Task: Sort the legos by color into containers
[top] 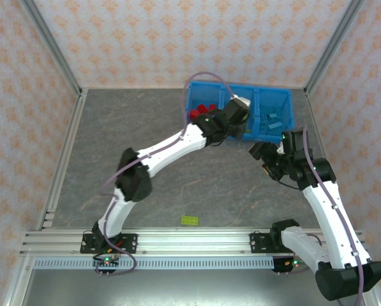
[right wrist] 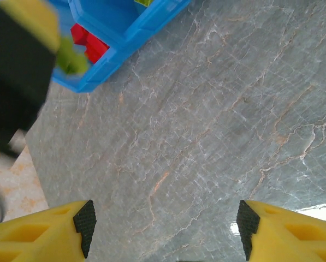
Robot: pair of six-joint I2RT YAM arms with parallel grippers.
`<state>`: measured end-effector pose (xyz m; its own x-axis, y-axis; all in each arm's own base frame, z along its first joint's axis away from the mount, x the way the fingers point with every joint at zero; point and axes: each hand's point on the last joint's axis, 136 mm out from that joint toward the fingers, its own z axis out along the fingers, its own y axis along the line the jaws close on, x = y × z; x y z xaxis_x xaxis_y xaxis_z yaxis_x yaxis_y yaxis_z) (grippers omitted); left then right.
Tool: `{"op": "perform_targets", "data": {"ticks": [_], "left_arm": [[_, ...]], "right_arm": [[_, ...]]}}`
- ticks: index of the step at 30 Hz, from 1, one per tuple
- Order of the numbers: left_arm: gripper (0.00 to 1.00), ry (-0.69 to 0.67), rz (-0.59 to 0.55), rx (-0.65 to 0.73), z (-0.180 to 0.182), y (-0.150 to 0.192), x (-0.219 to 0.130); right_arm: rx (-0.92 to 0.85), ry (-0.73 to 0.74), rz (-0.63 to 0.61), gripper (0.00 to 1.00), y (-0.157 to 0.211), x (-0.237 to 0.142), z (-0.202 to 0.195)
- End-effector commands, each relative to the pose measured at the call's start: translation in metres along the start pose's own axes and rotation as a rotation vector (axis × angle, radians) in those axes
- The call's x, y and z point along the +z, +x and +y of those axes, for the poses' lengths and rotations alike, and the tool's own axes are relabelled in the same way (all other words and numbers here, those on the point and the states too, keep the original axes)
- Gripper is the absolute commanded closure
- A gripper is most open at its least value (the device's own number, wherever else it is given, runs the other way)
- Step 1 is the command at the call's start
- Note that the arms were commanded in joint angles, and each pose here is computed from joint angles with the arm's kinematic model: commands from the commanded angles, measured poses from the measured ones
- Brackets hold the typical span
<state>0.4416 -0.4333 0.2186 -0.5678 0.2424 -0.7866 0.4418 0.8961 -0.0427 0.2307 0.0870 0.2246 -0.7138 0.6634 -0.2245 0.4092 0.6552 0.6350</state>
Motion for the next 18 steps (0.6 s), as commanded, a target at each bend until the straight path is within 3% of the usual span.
{"op": "perform_targets", "data": {"ticks": [1,8,10,12,15,18], "left_arm": [[0.74,-0.134,-0.071,0.017,0.036,-0.031,0.018],[0.60,-0.126,-0.214,0.044,0.033,-0.064,0.053],[0.45,-0.120,-0.254,0.027,0.032,-0.075,0.048],[0.40,-0.111,-0.274,0.011,0.032,-0.085,0.036],[0.44,-0.099,-0.268,-0.010,0.035,-0.096,0.006],[0.58,-0.108,-0.245,-0.064,0.048,-0.101,-0.034]], "right_arm": [[0.004,-0.019,-0.070,0.29,-0.009,-0.015,0.006],[-0.007,-0.007,-0.085,0.29,-0.006,-0.025,0.001],[-0.013,0.001,-0.086,0.29,-0.005,-0.028,-0.001],[-0.015,0.007,-0.087,0.29,-0.005,-0.028,-0.001],[-0.015,0.009,-0.085,0.29,-0.004,-0.027,-0.003],[-0.021,0.043,-0.083,0.29,-0.004,-0.025,-0.010]]}}
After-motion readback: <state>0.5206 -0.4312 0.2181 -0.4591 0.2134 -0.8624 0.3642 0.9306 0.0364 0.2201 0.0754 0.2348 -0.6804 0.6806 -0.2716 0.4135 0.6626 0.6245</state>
